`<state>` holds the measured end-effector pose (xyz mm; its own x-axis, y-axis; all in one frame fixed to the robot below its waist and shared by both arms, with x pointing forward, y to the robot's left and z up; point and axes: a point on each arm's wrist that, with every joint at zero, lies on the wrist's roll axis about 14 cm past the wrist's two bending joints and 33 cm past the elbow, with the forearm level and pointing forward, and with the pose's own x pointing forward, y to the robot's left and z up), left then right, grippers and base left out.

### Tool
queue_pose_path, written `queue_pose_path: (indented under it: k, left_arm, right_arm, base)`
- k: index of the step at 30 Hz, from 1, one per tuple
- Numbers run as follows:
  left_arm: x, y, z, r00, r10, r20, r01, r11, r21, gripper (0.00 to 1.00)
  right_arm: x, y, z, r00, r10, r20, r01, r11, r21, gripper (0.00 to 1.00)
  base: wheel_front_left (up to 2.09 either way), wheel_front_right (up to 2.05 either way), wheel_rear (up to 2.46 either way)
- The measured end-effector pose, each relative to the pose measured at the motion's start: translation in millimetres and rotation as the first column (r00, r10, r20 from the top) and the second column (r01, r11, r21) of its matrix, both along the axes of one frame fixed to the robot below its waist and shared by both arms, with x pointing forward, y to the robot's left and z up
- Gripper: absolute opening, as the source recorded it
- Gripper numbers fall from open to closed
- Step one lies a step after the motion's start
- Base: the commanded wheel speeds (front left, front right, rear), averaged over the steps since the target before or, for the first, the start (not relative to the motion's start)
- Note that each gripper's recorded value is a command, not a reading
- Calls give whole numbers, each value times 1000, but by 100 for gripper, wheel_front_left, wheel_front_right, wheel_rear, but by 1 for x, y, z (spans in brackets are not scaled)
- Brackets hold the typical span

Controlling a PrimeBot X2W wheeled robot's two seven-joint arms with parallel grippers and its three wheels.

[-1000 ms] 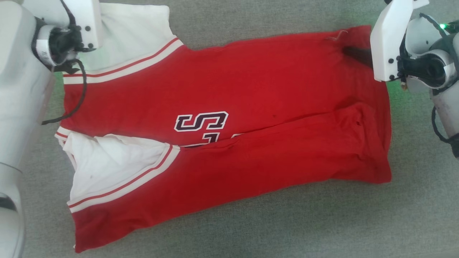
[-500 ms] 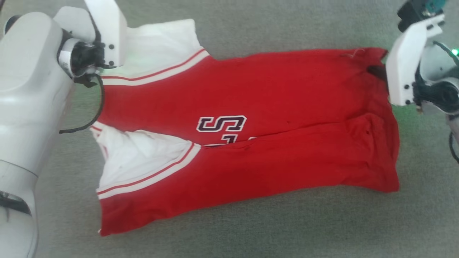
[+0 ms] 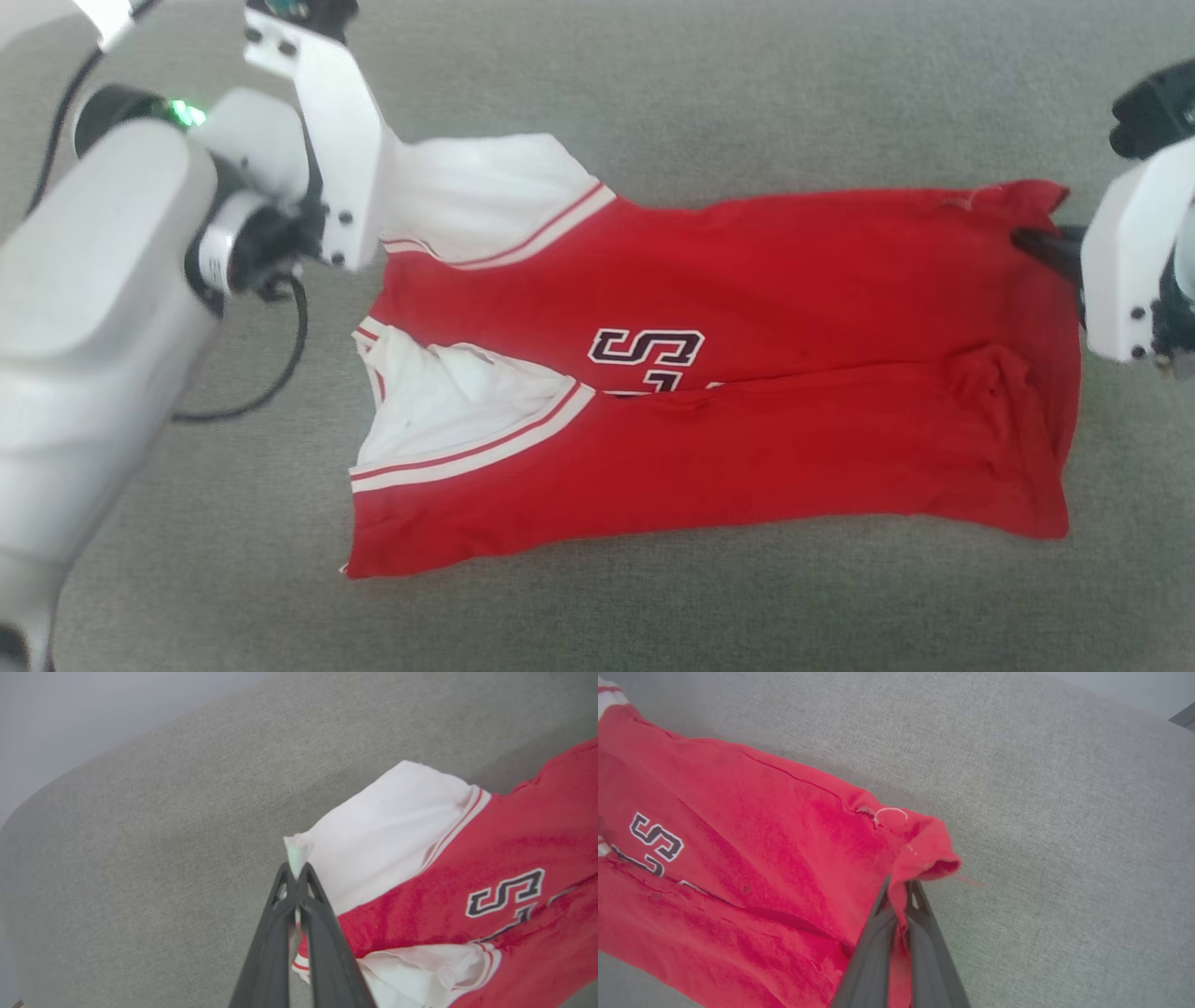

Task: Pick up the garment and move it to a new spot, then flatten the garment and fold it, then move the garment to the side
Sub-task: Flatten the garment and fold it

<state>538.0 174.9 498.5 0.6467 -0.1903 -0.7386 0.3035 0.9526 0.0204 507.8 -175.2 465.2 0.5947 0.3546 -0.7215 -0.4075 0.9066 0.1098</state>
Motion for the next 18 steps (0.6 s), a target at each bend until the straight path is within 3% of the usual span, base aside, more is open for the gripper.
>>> queue_pose_path:
  k: [11, 18]
  left_arm:
    - [-81, -4, 6, 1000, -24, -19, 24, 1000, 9, 0]
    - [-128, -10, -28, 989, -17, -145, 13, 1000, -25, 0]
  right_arm:
    - [-48, -11, -7, 998, -9, -66, 9, 1000, 6, 0]
    - [-83, -21, -38, 983, -68, -170, 72, 997, 16, 0]
  base:
    - [0, 0, 0]
    - [0, 0, 0]
